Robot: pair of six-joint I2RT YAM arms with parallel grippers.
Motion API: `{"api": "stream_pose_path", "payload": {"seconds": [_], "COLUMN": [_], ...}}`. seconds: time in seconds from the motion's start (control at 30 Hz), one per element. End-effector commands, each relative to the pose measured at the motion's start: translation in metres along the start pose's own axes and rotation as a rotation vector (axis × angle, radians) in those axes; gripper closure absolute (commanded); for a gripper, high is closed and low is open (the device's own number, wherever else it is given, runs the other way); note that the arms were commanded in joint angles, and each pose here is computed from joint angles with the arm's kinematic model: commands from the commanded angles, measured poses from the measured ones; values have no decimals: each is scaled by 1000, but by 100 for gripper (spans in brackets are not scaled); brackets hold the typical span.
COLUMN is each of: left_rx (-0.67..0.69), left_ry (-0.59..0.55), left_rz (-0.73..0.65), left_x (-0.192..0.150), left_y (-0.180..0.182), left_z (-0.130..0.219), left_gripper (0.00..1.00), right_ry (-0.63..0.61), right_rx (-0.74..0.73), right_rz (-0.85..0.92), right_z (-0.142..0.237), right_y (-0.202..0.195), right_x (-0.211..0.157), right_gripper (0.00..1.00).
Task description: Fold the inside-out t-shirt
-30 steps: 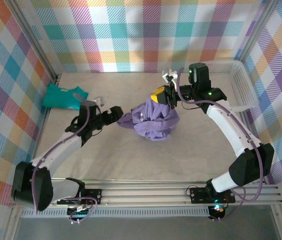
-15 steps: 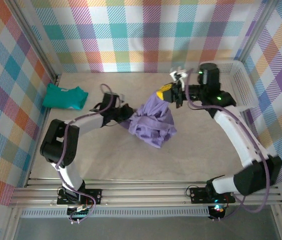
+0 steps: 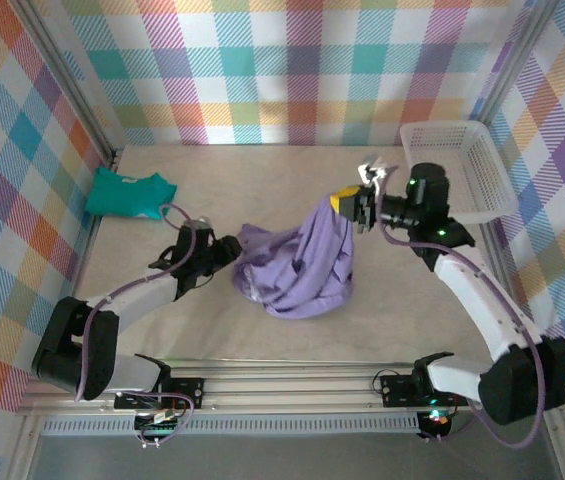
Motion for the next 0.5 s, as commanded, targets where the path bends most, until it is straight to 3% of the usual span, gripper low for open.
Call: {"api": "stream_pose_path", "payload": {"seconds": [0.0, 0.1, 0.17, 0.33, 0.47], "left_rx": [126, -17, -137, -308, -287], "left_ry": [2, -40, -5, 236, 423], "left_rz": [-185, -286, -308, -413, -473], "left_x": [-22, -19, -15, -22, -52], "left_y": [12, -26, -54, -111, -120], "left_z": [16, 26, 24, 3, -15], "left_gripper": [41, 26, 22, 25, 34], "right_ry": [86, 106, 96, 83, 62], "right_rx": [-35, -27, -33, -55, -108], "right_rz": [40, 11, -22, -45, -47], "right_z": [3, 4, 7, 16, 24], "right_y": [-10, -13, -12, -8, -8], "right_x": [-31, -51, -57, -65, -64], "right_gripper": [100, 100, 100, 100, 100]}}
Point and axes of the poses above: each hand's point on the last joint's axis, 136 mm out from that joint toward the fingers, its own z axis back along the fingers, its own y axis along the line the jaws close on, x = y × z, the point moved 3 cm from there along z, back along the fingers, and after that the axes turned 14 degrees about -z, right-handed, at the moved point
